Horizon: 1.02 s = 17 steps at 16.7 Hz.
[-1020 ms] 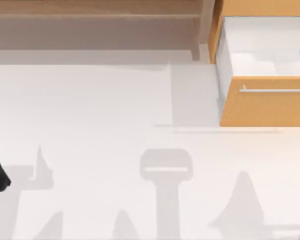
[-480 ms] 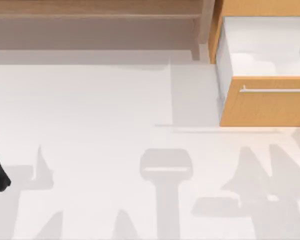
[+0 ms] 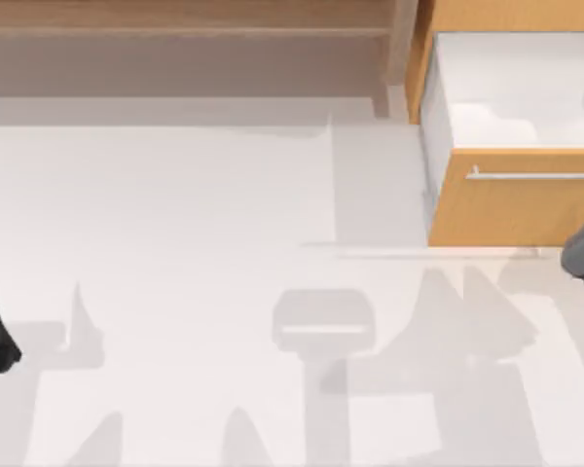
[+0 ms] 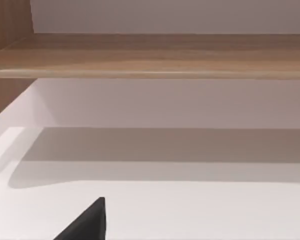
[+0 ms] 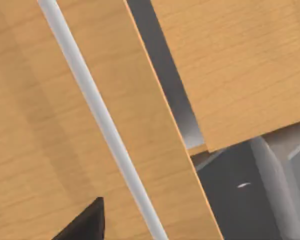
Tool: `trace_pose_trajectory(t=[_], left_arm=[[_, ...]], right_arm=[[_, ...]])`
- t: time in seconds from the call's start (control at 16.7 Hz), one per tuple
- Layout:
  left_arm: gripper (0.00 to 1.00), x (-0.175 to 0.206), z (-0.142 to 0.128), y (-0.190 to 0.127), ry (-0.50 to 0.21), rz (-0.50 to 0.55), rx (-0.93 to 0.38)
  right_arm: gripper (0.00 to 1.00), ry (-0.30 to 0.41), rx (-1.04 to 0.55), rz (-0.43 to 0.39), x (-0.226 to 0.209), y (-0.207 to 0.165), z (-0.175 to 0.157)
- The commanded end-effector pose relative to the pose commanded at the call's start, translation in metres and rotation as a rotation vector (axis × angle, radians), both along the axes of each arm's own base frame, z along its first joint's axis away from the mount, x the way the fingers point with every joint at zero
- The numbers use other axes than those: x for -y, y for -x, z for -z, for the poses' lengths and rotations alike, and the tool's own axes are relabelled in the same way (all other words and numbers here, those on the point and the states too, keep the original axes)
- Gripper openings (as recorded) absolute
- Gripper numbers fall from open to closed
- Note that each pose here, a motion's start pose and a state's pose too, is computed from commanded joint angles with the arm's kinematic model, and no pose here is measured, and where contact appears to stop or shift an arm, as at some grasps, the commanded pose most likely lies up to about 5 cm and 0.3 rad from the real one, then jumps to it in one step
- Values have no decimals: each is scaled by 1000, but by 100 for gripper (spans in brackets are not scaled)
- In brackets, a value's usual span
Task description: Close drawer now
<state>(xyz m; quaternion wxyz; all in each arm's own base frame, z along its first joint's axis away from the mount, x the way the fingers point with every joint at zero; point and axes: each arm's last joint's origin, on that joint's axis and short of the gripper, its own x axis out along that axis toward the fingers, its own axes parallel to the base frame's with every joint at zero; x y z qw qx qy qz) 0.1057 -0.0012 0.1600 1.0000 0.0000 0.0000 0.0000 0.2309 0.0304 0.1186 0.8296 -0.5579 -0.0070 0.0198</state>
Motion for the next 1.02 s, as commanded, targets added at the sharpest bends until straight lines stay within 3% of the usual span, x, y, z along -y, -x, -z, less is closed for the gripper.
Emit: trace_pose_trajectory(t=[0.24, 0.42, 1.02], left_arm=[[100, 0, 0, 0, 0, 0, 0], [100, 0, 0, 0, 0, 0, 0], [100, 0, 0, 0, 0, 0, 0]], right_arm=[[100, 252, 10, 17, -28, 2, 19], [100, 364, 15, 39, -39, 3, 28], [100, 387, 16, 48, -41, -8, 30]])
